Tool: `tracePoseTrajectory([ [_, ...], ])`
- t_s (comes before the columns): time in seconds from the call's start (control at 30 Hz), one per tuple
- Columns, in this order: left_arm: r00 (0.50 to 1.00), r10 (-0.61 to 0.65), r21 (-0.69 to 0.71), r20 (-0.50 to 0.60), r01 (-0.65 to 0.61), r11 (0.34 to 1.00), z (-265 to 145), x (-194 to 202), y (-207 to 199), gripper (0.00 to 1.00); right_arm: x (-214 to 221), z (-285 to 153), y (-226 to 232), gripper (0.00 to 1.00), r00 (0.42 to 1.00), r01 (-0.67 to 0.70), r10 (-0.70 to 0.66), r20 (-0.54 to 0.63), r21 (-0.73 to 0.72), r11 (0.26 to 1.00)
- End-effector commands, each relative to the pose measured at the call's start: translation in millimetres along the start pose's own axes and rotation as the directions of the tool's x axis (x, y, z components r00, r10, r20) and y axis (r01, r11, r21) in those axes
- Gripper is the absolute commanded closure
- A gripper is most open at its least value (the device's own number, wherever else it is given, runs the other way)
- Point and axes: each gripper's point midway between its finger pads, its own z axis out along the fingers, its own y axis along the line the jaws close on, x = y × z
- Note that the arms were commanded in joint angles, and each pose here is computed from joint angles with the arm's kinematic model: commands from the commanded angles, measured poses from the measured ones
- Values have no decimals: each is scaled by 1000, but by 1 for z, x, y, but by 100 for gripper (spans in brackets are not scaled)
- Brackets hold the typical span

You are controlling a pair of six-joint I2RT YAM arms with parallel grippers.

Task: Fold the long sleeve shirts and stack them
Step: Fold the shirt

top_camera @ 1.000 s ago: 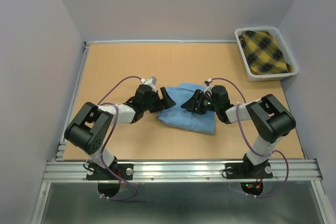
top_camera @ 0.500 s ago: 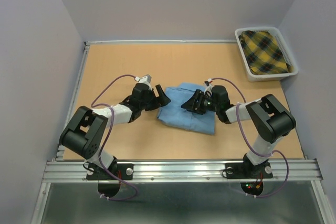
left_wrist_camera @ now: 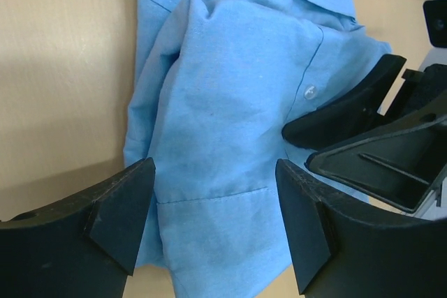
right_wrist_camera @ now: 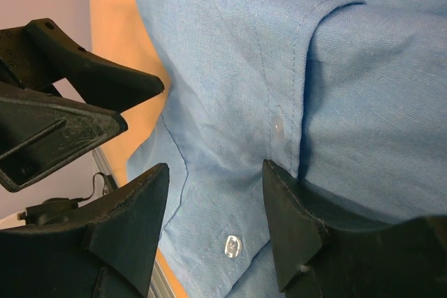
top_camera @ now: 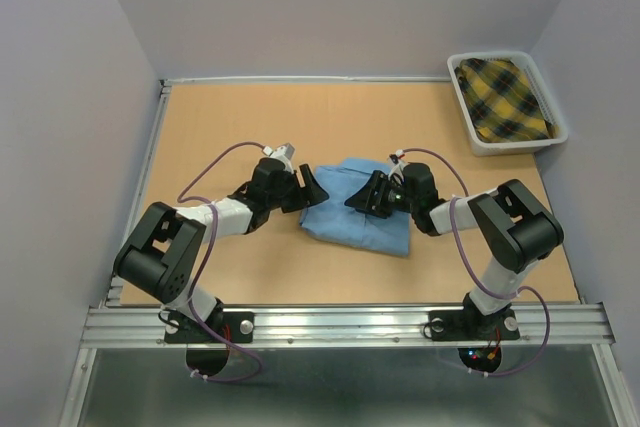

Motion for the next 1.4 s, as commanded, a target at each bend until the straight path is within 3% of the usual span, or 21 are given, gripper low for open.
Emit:
tracePoseTrajectory([
  [0.0, 1000, -11, 69, -19, 13, 998, -9, 5, -17, 20, 5, 2, -7, 39, 1000, 14, -14, 2, 15, 1000],
  [0.3, 996, -58, 34, -74, 61, 998, -39, 35, -7, 19, 7, 2, -10, 38, 1000, 8, -7, -2, 17, 1000],
  [0.97, 994, -23, 154, -107, 39, 987, -25, 45, -37, 18, 10, 4, -15, 39, 1000, -3, 3, -12, 23, 1000],
  [1.07, 987, -46, 176, -152, 72, 982, -28, 53, -41, 19, 12, 5, -17, 39, 1000, -10, 10, -13, 27, 1000],
  [1.1, 985, -57, 179, -163, 86, 980, -29, 55, -42, 21, 11, 5, -18, 39, 1000, -10, 10, -11, 29, 1000],
  [1.3, 960, -109, 194, -258, 162, 968, -47, 72, -48, 62, 10, 6, -19, 39, 1000, -9, 9, -4, 34, 999],
  [1.37, 955, -103, 236, -279, 172, 956, -56, 73, -58, 65, 11, 6, -21, 38, 1000, -10, 11, -8, 36, 999],
])
